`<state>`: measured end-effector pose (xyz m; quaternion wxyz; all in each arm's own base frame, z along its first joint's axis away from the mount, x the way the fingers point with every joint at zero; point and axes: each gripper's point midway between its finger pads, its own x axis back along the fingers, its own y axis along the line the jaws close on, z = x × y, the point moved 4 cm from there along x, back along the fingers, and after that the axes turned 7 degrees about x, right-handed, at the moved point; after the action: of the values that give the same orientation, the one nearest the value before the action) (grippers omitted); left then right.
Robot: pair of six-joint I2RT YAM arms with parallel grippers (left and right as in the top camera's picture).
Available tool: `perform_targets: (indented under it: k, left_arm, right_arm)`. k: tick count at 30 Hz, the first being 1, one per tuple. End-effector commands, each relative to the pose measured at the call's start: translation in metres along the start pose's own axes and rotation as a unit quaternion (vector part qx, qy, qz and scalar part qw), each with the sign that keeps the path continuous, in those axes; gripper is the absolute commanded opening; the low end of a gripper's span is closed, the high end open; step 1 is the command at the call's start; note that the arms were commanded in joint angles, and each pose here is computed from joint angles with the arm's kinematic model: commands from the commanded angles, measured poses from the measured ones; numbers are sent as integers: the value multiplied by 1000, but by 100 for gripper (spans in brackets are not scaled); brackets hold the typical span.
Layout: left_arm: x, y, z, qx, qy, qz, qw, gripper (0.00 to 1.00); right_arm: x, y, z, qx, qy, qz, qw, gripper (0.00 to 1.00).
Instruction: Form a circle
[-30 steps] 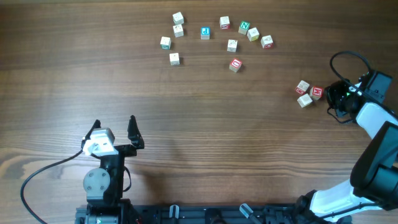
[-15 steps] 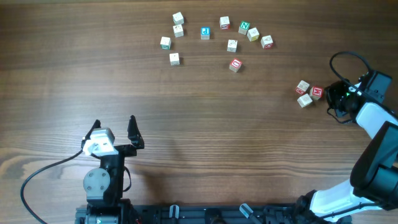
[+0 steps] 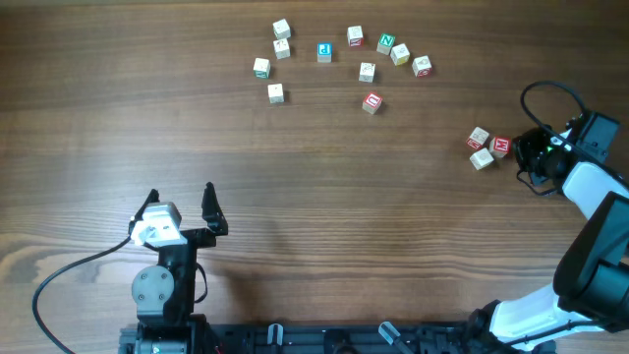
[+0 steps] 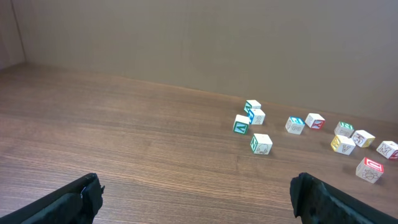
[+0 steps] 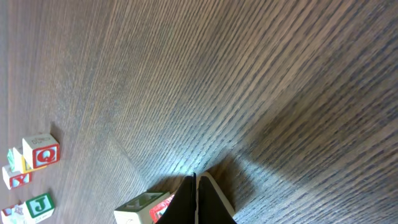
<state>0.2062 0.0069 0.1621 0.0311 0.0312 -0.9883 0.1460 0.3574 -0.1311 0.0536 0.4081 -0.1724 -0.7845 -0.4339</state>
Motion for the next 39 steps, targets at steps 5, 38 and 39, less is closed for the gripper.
perform_targets:
  k: [5, 38, 39]
  left_arm:
    - [0, 0, 1, -11, -1, 3, 1000, 100]
    - [0, 0, 1, -11, -1, 3, 1000, 100]
    - [0, 0, 1, -11, -1, 3, 1000, 100]
  right_arm:
    - [-5, 4, 2, 9, 13, -13, 1000, 4]
    - [-6, 21, 4, 35, 17, -50, 998, 4]
    - [-6, 23, 5, 38, 16, -52, 998, 5]
